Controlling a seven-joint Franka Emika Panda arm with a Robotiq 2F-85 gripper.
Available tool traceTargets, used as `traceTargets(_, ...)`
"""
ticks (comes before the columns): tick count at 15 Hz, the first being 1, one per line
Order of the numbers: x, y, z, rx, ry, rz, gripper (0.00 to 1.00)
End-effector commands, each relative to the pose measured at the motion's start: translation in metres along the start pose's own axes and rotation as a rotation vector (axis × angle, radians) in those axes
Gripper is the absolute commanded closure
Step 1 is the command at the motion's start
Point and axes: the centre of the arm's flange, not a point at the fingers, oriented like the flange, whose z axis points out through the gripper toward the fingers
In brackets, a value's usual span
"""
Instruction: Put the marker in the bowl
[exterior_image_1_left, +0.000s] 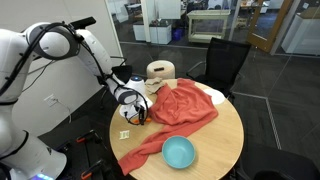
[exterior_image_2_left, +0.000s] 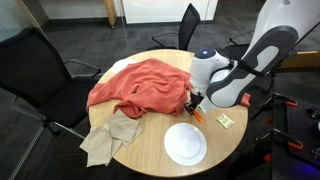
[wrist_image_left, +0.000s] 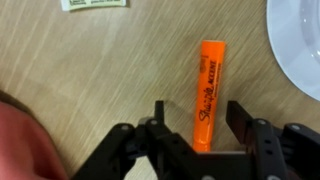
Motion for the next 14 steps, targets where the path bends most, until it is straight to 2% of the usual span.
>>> traceTargets(1, 0.003, -0.004, 0.002, 0.004, 0.017, 0.034, 0.66)
traceTargets(5, 0.002, -0.004, -0.003, 0.009, 0.020, 0.041, 0.97)
traceTargets(6, 0.000, -0.004, -0.008, 0.010, 0.026, 0.042, 1.00)
traceTargets(8, -0.004, 0.000, -0.024, 0.023, 0.049, 0.051, 0.95)
traceTargets(14, -0.004, 0.014, -0.095, 0.059, 0.128, 0.112, 0.95)
